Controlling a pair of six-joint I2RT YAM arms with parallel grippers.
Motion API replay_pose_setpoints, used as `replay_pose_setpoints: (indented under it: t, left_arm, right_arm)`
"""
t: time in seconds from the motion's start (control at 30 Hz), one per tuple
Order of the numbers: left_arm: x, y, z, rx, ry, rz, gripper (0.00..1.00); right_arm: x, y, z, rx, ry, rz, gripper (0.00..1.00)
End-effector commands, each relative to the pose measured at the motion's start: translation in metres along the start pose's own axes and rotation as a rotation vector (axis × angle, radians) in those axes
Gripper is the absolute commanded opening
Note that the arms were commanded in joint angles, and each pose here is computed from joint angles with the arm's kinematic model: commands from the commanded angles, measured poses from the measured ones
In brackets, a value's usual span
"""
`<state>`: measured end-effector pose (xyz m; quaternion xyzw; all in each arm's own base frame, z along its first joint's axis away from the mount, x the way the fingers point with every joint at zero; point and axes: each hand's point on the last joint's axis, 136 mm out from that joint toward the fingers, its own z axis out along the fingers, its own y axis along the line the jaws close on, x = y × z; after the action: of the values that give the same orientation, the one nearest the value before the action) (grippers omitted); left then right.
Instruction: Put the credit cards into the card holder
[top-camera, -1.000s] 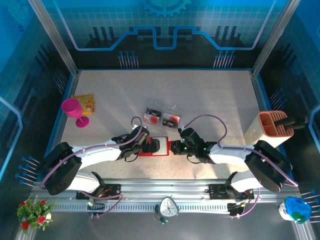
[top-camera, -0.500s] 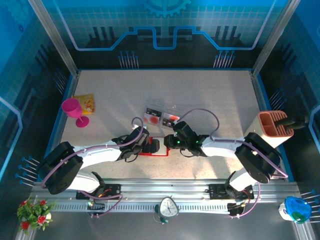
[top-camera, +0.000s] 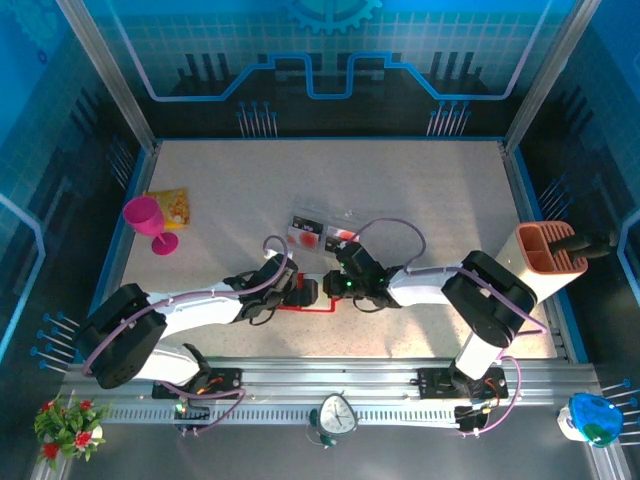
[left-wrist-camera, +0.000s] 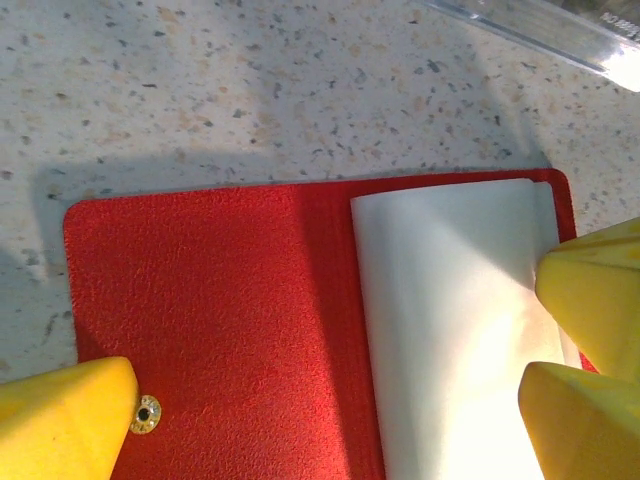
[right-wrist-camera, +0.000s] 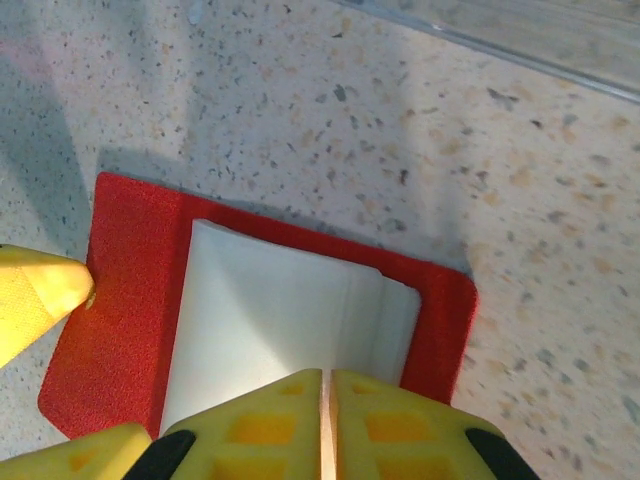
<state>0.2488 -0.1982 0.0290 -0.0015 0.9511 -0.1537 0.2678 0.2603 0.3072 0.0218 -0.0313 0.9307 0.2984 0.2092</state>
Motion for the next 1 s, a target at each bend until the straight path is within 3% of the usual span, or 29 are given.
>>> replay_pose_setpoints:
  t: [0.0, 0.4, 0.97]
  left_arm:
    - [0.011, 0.021, 0.001, -0.098, 0.038, 0.053, 0.99]
    - [0.017, 0.035, 0.001, -0.177, 0.062, 0.093, 0.99]
    - [0.01, 0.032, -0.01, -0.126, -0.009, 0.05, 0.99]
  right_arm:
    - [0.006, -0.003, 0.011, -0.008, 0.038, 0.017, 0.12]
    - [0.003, 0.01, 0.015, -0.065, 0.035, 0.042, 0.12]
    - [-0.016, 0.012, 0.001, -0.028, 0.007, -0.013, 0.1]
